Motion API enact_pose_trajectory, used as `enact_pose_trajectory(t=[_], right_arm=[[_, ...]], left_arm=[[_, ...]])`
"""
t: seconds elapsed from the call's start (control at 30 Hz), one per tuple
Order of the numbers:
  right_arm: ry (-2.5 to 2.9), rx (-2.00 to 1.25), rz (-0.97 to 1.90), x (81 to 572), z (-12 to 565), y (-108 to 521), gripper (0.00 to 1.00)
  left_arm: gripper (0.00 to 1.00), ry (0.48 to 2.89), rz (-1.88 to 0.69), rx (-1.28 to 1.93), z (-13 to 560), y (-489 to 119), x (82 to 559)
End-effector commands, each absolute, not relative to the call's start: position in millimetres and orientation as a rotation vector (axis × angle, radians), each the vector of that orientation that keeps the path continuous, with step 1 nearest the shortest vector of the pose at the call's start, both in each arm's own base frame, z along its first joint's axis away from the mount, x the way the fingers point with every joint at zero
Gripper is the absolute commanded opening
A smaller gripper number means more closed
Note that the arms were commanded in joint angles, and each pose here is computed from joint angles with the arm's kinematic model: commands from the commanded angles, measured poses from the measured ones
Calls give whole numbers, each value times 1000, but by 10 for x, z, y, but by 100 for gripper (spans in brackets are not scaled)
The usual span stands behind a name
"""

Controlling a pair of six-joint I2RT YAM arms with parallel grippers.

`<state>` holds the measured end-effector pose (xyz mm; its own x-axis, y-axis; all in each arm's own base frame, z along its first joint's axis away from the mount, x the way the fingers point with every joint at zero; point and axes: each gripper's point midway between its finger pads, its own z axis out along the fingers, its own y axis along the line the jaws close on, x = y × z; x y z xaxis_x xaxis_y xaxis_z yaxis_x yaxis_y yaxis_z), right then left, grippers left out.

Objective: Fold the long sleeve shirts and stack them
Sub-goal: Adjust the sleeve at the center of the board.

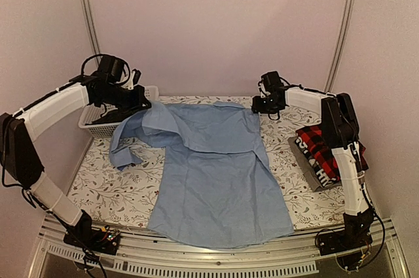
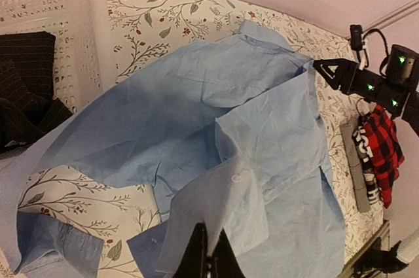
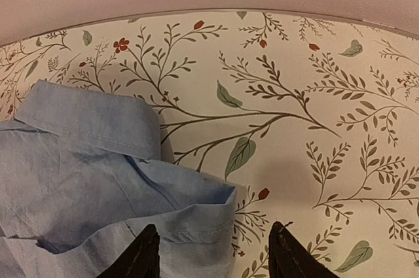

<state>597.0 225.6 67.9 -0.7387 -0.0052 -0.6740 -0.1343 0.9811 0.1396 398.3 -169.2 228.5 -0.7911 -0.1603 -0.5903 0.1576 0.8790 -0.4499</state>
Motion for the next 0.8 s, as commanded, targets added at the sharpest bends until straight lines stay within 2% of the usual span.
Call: enact_pose_trajectory(t=[0.0,0.17,0.3,0.4,0.5,0.77], right_arm=[[2417,-108,293,5764,821,2307,60],[2435,-133,375,5146,961,2385,69],[2404,-135,450,4612,1234,2464,71],[2410,-160,453,4327,1229,2535,73],[2426,-151,453,4241,1181,2551,73],[2531,-110,353,4321,592,2511,78]], left_arm=[[0,2359,-643,28,2382,-1712,4158],[0,2362,-632,20,2342,-1712,4255],[0,2346,-635,10,2398,-1721,4362],[0,2334,-647,15,2452,-1752,4431],[0,2323,-665,24,2490,-1792,4486],[0,2327,-691,21,2473,-1834,4529]])
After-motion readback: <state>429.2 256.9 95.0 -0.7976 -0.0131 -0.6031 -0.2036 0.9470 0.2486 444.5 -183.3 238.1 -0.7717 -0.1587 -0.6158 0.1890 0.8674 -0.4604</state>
